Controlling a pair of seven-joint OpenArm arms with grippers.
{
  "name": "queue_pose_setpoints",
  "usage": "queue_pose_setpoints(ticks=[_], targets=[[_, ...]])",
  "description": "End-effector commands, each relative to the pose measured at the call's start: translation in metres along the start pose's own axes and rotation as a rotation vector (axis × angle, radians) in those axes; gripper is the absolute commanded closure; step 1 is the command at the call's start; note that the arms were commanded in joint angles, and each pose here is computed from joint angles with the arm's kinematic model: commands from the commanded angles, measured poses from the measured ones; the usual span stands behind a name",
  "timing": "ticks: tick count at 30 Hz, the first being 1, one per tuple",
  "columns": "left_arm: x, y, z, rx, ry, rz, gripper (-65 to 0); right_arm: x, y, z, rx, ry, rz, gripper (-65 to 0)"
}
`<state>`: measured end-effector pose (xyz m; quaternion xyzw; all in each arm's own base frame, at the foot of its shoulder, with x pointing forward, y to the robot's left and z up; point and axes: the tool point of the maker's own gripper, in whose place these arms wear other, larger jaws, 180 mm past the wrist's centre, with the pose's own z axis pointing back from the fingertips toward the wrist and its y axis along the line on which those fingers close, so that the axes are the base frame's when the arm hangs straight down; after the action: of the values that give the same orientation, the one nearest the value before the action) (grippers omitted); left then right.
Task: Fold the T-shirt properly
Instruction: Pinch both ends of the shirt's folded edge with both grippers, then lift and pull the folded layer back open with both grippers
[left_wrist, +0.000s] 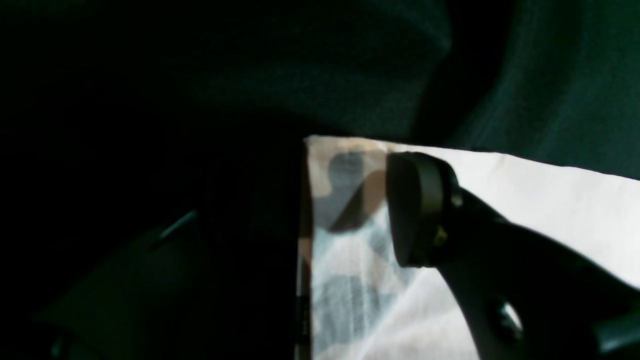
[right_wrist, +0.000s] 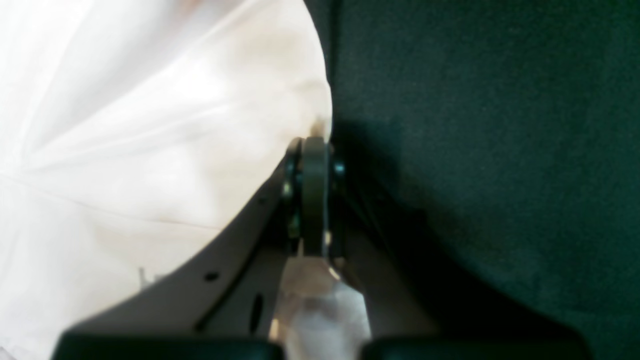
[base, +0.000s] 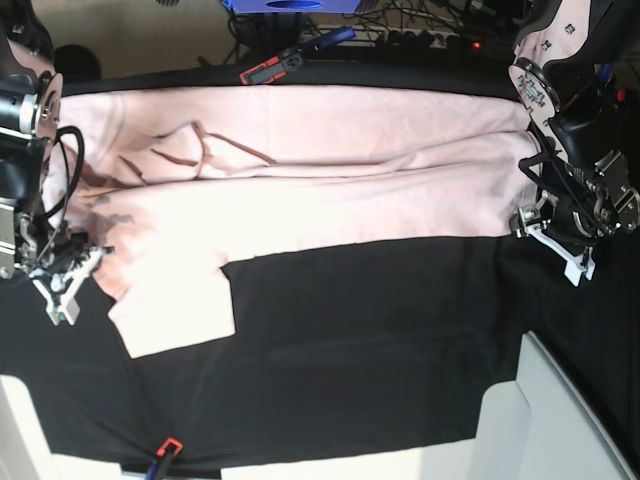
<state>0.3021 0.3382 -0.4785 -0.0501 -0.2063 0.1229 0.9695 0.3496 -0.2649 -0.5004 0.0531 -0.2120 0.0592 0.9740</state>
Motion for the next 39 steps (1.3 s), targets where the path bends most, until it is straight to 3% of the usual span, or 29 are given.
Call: queue_pose_setpoints(ticks=[1, 3, 6, 8, 17, 25, 39], targets=[[0.007, 0.001, 0.003, 0.001, -0.007, -0.006, -40.6, -0.002, -0.006, 0.003, -0.009, 0.032, 0.017, -0.3], [0.007, 0.000, 0.003, 0.000, -0.007, -0.006, -33.1, -0.002, -0.006, 0.003, -0.009, 0.032, 0.017, -0.3], [0.006, -0.001, 0.002, -0.002, -0.006, -0.004, -11.8, -0.002, -0.006, 0.003, -0.009, 0.032, 0.017, -0.3], [0.006, -0.001, 0.002, -0.002, -0.005, -0.007, -0.8, -0.002, -0.006, 0.003, -0.009, 0.032, 0.017, -0.3], [0.021, 0.003, 0.011, 0.019, -0.051, -0.020, 0.0, 0.000, -0.005, 0.003, -0.008, 0.022, 0.017, -0.3], [0.059, -0.004, 0.040, 0.066, -0.144, -0.082, 0.0, 0.042, -0.013, 0.025, -0.066, -0.091, 0.078, -0.1], [0.095, -0.027, 0.067, 0.079, -0.271, -0.120, 0.0, 0.085, -0.028, 0.064, -0.157, -0.165, 0.153, -0.1]])
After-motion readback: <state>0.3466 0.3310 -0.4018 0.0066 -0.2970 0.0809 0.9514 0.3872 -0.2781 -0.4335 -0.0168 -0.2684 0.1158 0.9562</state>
